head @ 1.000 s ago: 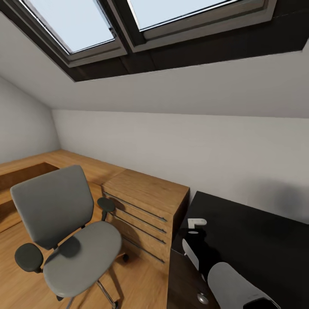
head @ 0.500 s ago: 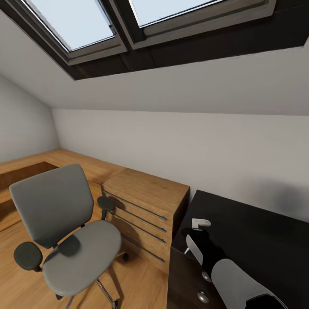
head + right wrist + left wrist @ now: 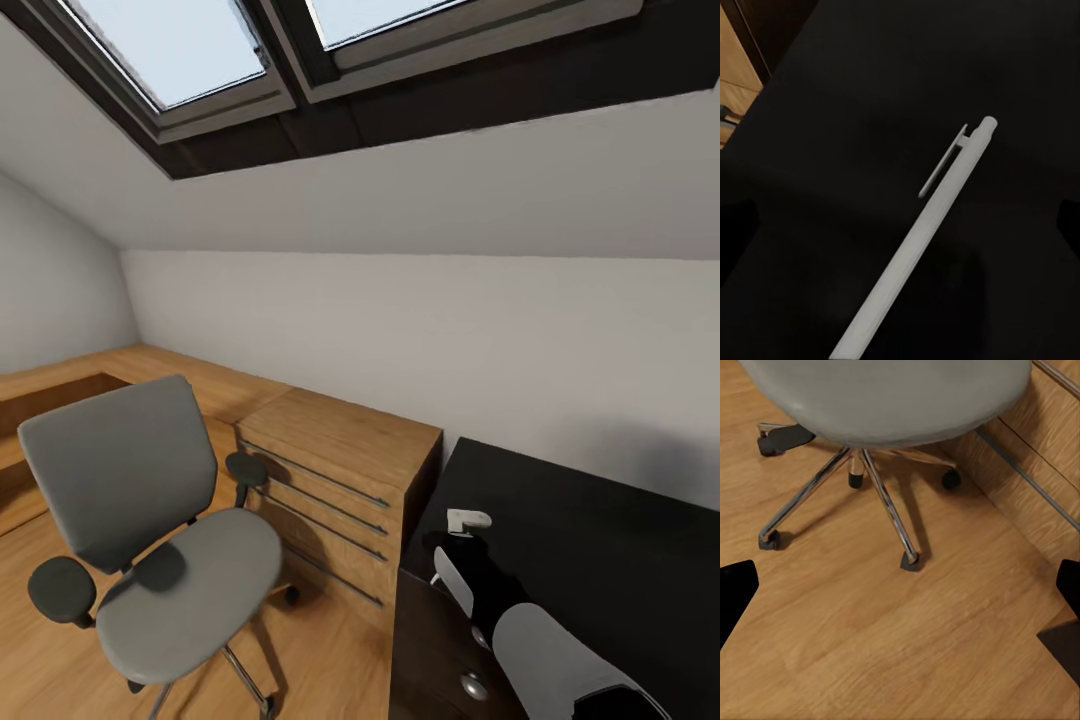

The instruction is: In the bedroom, organize the workspace by keeping the computer under the desk, ensuring the monitor is on the desk, placing the keyboard on the desk next to the monitor, placing the mouse on the desk next to the keyboard, moving the folder from the swivel chair onto the desk next to the mouse, stacking the notebook on top of the folder with the pen on top of the notebook, and positioning the swivel chair next to the desk.

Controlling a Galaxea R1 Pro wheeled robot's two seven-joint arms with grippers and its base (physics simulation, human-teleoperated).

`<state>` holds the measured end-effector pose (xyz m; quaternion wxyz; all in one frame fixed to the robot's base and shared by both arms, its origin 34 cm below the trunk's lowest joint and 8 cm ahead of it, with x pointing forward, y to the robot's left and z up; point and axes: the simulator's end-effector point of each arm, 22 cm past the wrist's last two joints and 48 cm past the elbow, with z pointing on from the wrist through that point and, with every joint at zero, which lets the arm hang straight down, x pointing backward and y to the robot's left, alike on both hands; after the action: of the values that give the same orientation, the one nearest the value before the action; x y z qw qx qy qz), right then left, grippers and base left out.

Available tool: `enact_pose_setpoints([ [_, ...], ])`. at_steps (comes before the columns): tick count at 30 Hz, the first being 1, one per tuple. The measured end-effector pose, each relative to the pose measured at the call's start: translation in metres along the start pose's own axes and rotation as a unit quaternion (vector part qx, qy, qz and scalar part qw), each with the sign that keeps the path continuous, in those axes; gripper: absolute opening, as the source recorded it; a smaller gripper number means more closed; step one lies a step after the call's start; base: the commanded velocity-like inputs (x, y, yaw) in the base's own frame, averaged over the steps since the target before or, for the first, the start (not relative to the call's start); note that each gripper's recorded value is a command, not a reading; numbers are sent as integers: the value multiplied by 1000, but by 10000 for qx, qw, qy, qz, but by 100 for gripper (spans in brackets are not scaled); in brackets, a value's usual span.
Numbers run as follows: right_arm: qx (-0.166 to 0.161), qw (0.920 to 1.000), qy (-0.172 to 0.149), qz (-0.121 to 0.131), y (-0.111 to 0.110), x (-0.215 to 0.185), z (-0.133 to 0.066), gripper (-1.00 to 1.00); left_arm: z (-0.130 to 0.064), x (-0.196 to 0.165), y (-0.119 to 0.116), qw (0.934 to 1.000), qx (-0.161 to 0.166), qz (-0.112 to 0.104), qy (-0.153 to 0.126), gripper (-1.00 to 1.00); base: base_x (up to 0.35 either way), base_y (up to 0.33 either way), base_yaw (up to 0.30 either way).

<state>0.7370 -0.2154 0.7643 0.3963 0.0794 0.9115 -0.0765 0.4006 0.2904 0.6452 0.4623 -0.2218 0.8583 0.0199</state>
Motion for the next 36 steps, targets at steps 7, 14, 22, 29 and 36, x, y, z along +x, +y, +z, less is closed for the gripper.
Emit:
enact_pose_setpoints([
  [7,5,10000,-14,5,0,8,7,100,6,10,2,10000,-1,0,1,100,0,0,0],
  [14,14,10000,-20,3,0,11,10,100,11,12,12,9999,-102,-26,-14,100,0,0,0],
  [22,48,10000,19,25,-6,11,12,100,11,12,14,9999,-118,-26,-13,100,0,0,0],
  [29,23,9993,262,258,-14,21,15,100,11,12,14,9999,-119,-26,-13,100,0,0,0],
  [36,31,9988,329,348,-19,23,16,100,11,12,14,9999,-125,-28,-15,100,0,0,0],
])
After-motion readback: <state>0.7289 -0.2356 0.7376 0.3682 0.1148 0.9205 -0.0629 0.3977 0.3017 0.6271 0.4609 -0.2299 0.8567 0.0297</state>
